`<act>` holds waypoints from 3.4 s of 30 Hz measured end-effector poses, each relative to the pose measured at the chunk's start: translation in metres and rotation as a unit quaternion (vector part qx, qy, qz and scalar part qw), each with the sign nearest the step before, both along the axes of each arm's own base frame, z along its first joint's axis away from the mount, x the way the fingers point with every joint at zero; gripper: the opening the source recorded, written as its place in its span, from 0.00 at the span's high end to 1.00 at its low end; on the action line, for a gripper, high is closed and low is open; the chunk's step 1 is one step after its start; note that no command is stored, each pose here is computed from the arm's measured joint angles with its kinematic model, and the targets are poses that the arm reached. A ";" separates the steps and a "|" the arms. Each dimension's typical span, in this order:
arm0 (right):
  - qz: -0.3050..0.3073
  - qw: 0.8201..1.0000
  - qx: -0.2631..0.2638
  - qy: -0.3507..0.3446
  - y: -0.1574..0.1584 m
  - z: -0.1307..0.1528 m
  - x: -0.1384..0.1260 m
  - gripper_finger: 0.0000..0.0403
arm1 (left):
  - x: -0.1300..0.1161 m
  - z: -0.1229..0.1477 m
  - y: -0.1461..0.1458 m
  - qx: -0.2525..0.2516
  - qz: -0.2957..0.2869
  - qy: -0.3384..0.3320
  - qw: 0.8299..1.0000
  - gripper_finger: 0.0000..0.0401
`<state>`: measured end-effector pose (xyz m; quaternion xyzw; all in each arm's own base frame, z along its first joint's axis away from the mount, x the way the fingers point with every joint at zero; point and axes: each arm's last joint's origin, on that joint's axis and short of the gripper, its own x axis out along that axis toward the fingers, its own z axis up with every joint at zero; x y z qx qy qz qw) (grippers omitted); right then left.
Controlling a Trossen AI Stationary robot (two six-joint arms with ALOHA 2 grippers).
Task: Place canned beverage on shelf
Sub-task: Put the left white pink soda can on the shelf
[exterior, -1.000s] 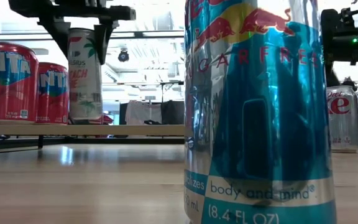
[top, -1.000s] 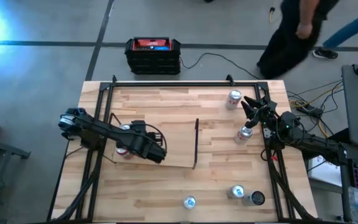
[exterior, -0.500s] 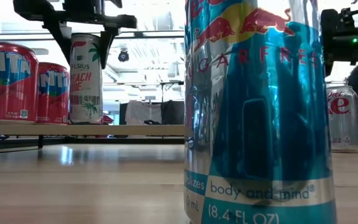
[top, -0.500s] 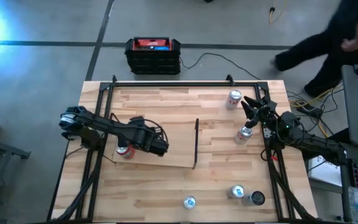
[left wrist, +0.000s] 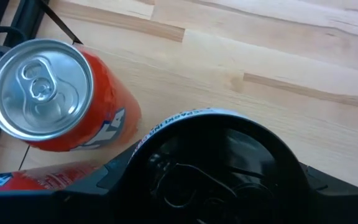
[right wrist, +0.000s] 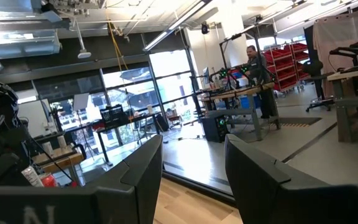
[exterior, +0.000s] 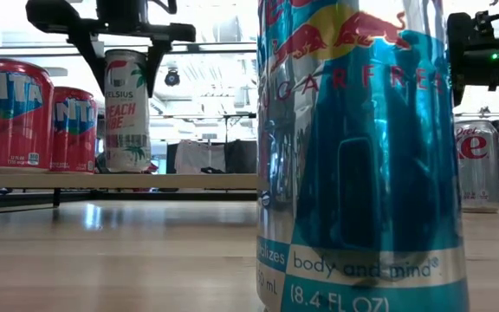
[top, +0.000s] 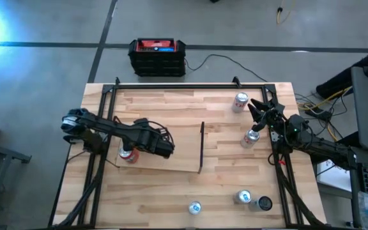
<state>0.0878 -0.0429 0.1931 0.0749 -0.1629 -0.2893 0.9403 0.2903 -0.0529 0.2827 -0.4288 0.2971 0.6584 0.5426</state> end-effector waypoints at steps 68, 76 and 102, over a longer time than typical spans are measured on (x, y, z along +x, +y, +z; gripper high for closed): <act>0.000 1.000 0.000 0.000 0.000 0.000 0.000 0.61 | 0.000 -0.012 0.004 0.017 -0.026 0.019 0.999 0.46; 0.000 1.000 0.000 0.000 0.000 0.000 0.000 0.61 | 0.001 -0.009 0.002 -0.015 -0.001 0.005 1.000 0.44; 0.000 1.000 0.000 0.000 0.000 0.000 0.000 0.61 | 0.002 -0.003 -0.001 -0.064 0.111 -0.045 0.991 0.45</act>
